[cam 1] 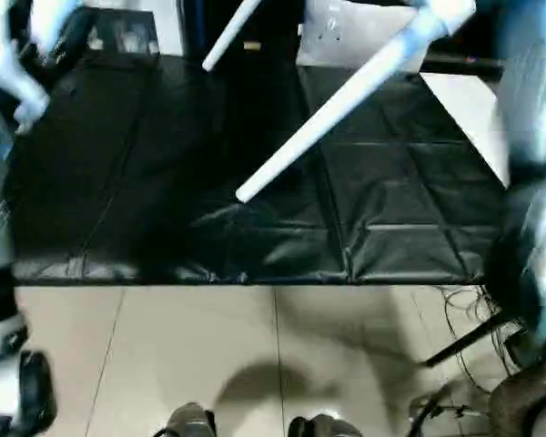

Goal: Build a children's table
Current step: Flip table

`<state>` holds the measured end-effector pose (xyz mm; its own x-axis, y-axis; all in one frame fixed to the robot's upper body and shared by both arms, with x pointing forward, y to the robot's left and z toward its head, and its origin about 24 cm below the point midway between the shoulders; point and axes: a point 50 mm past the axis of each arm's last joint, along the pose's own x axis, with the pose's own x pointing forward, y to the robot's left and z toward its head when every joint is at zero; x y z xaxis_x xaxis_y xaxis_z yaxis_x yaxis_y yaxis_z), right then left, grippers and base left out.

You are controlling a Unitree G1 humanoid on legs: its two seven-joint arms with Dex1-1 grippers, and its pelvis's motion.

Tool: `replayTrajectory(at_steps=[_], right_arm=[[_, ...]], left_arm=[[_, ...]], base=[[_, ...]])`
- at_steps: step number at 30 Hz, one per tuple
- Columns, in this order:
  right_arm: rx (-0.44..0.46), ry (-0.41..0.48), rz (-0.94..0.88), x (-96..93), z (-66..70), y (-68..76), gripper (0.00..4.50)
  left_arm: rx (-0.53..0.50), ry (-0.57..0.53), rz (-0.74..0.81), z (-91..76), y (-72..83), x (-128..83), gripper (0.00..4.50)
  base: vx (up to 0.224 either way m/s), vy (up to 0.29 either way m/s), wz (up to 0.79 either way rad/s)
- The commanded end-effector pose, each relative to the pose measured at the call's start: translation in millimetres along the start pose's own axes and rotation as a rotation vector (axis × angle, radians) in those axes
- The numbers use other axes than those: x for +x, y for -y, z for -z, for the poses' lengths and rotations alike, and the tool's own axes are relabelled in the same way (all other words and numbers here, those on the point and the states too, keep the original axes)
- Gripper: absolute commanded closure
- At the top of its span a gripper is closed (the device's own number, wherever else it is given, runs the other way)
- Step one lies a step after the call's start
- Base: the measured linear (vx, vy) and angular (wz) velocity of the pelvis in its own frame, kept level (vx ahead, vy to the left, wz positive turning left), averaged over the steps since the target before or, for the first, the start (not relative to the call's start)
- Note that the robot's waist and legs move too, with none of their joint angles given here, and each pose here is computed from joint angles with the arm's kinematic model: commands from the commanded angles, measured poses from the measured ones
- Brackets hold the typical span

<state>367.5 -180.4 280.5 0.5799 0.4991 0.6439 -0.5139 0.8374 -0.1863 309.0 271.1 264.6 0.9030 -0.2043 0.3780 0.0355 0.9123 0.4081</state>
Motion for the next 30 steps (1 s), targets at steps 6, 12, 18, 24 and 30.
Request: replayTrajectory(at_steps=[6, 12, 18, 24, 30], right_arm=[[0.158, -0.138, 0.131, -54.8, 36.2, -9.7, 0.0], [0.347, -0.315, 0.276, -73.0, 86.3, -17.8, 0.0], [0.549, -0.346, 0.298, -40.1, 109.7, -25.1, 0.0], [0.71, -0.296, 0.192, -10.4, 113.6, -45.0, 0.0], [0.714, -0.31, 0.185, 2.8, 117.1, -56.0, 0.0]], left_arm=[[-0.01, -0.02, 0.033, 10.4, -2.9, -3, 2.7], [-0.007, -0.013, 0.069, 12.5, -2.3, -4, 2.79], [0.008, -0.023, 0.088, 12.9, -4.5, -5, 2.84], [-0.008, -0.053, 0.12, 19.5, -6.4, -9, 2.86], [-0.052, -0.068, 0.169, 29.5, -3.9, -15, 2.89]], base=[[0.0, 0.0, 0.0], [0.0, 0.0, 0.0], [0.0, 0.0, 0.0], [0.0, 0.0, 0.0], [0.0, 0.0, 0.0]])
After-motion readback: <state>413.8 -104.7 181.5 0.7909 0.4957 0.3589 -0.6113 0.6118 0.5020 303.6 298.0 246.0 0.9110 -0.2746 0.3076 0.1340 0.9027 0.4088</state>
